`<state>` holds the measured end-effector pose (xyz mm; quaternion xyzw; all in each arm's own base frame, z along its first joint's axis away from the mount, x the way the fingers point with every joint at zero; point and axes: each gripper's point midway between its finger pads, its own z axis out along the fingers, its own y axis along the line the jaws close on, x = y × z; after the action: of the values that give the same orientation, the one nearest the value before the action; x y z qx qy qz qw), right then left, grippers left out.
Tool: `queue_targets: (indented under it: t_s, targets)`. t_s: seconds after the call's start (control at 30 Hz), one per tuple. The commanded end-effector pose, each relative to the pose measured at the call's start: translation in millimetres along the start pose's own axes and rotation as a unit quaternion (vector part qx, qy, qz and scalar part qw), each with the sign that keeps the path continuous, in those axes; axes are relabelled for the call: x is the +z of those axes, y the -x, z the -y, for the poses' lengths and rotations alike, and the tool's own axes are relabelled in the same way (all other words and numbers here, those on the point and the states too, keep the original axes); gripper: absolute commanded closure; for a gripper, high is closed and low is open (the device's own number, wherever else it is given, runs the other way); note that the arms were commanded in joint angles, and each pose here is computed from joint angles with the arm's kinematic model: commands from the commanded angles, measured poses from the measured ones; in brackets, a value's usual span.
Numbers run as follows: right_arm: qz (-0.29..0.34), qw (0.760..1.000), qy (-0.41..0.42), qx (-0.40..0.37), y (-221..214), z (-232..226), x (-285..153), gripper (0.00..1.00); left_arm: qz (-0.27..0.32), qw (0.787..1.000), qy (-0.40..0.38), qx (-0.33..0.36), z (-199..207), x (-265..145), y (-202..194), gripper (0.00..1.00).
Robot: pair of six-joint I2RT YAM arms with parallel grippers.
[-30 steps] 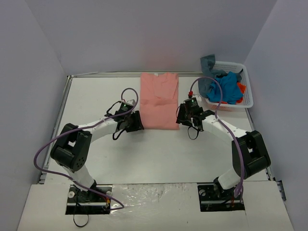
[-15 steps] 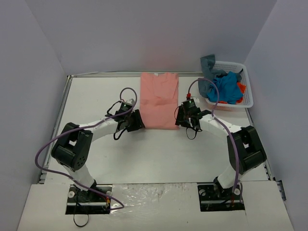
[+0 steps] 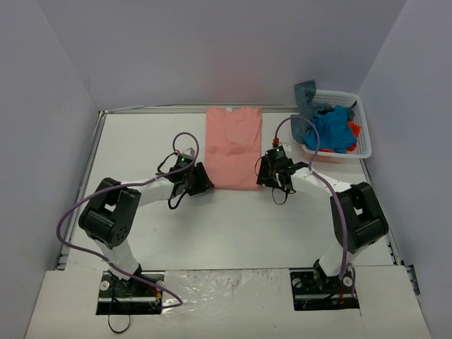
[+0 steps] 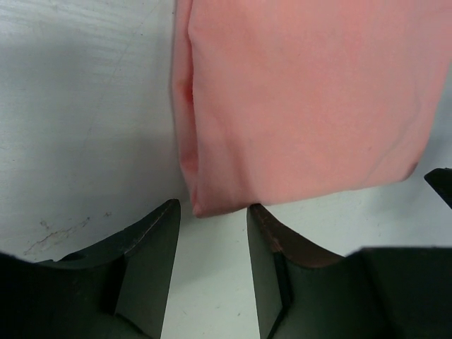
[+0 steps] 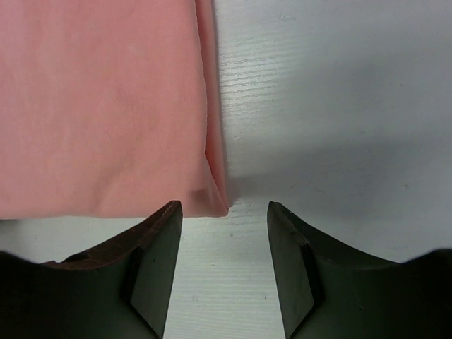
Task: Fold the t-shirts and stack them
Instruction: Grab one side of the 2/3 rectangular tshirt with both arms
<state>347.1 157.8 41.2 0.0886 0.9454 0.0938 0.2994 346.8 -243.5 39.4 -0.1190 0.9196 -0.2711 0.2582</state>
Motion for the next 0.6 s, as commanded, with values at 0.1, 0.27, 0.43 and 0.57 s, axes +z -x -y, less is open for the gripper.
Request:
queue_targets:
  t_s: [0.1,0.27,0.43,0.57]
  targets:
    - [0.003,1.0,-0.004,-0.008,4.0,-3.5,3.1,0.52,0.028,0.999,-0.042,-0.008,17.1,-15.5,12.7,0.59]
    - [0.002,1.0,-0.008,-0.008,3.2,-1.5,4.9,0.52,0.034,0.998,-0.047,-0.02,10.8,-19.2,14.1,0.59]
    - [0.001,1.0,-0.006,-0.009,3.4,-2.8,6.0,0.52,0.047,0.997,-0.033,-0.049,-5.5,-18.9,16.3,0.6]
    - [-0.001,1.0,-0.006,-0.01,3.3,-3.3,8.5,0.52,0.045,0.996,-0.045,-0.067,-10.0,-12.4,17.0,0.6]
